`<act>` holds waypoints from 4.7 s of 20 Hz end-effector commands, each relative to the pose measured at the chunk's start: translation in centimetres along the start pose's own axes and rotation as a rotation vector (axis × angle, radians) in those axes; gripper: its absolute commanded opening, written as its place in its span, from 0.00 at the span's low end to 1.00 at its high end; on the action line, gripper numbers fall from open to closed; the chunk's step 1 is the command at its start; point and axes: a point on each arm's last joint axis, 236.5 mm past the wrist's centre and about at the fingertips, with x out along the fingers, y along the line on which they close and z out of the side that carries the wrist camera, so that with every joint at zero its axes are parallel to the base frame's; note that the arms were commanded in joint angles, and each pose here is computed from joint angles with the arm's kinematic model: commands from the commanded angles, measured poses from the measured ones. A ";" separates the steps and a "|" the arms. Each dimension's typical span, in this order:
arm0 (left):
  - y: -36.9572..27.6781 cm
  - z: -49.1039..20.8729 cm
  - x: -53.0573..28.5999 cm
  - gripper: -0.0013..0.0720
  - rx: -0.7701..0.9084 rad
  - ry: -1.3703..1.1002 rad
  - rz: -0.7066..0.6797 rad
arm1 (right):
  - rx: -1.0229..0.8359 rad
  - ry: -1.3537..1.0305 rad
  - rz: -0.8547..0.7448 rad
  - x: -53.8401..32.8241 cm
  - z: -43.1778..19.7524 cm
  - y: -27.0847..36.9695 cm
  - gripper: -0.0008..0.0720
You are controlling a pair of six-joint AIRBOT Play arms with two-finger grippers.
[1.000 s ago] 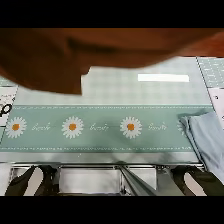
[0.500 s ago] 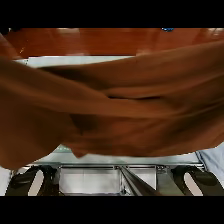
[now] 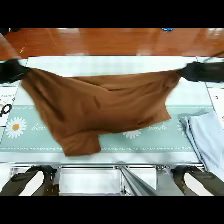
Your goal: Fold the shirts.
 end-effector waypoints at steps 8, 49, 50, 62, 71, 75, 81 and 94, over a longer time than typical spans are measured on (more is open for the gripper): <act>4.3 -1.4 15.6 0.71 -0.198 0.225 -0.063 | 0.312 0.135 0.165 17.8 3.8 -4.3 0.58; 8.7 -24.5 8.8 0.04 -0.649 0.703 -0.159 | 0.612 0.348 -0.109 3.3 -18.4 -16.6 0.57; 8.7 -24.0 8.8 0.04 -0.642 0.696 -0.161 | 0.618 0.392 -0.126 3.0 -19.7 -16.7 0.57; 8.9 -23.1 9.0 0.04 -0.629 0.676 -0.161 | 0.721 0.484 0.044 8.9 -22.5 -13.7 0.57; 7.3 -18.7 9.6 0.04 -0.634 0.547 -0.267 | 0.451 0.482 0.196 13.4 -14.4 -7.7 0.05; 4.3 -6.7 7.2 0.04 -0.543 0.271 -0.401 | 0.254 0.243 0.183 8.1 -1.9 -5.6 0.05; -4.8 11.6 -7.6 0.04 -0.136 -0.220 -0.491 | -0.082 -0.300 0.072 -10.7 15.6 2.4 0.05; -18.2 8.3 -35.6 0.04 0.425 -0.852 -0.175 | -0.358 -0.733 -0.199 -36.8 7.5 12.7 0.05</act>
